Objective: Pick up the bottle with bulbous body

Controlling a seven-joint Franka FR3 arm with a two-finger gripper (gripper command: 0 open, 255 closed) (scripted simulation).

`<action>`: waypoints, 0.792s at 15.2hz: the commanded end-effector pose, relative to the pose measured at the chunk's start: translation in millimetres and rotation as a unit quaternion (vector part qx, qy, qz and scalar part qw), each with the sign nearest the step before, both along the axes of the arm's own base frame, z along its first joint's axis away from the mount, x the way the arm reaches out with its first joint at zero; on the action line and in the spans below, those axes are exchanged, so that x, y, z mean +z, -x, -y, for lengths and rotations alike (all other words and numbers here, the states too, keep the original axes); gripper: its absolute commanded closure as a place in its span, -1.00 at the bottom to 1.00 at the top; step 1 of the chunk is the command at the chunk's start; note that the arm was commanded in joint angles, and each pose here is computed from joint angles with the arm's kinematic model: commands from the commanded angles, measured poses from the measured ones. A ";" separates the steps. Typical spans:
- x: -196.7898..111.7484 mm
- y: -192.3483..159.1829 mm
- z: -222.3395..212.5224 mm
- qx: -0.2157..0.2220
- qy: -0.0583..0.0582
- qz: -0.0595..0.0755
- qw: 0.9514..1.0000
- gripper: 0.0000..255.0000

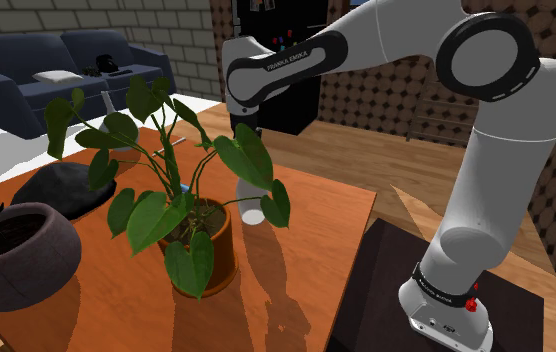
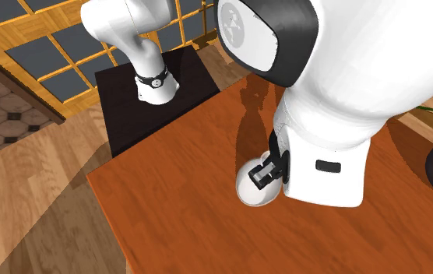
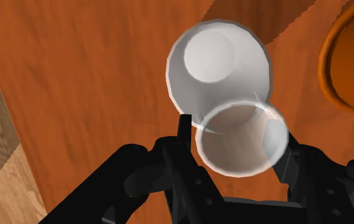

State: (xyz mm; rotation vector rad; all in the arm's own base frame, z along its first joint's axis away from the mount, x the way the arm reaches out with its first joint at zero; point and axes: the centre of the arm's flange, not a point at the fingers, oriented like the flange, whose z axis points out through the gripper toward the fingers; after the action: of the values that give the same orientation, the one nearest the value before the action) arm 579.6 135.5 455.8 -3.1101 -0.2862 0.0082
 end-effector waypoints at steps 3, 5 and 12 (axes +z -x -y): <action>-1.3 0.0 -0.1 0.000 0.000 -0.001 1.000 1.00; -1.3 0.1 0.1 0.000 0.000 -0.001 1.000 1.00; 30.6 0.3 0.2 0.000 0.000 -0.001 1.000 1.00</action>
State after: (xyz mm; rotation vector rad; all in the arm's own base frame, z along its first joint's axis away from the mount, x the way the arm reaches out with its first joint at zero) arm 579.5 135.6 481.6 -3.1102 -0.2862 0.0110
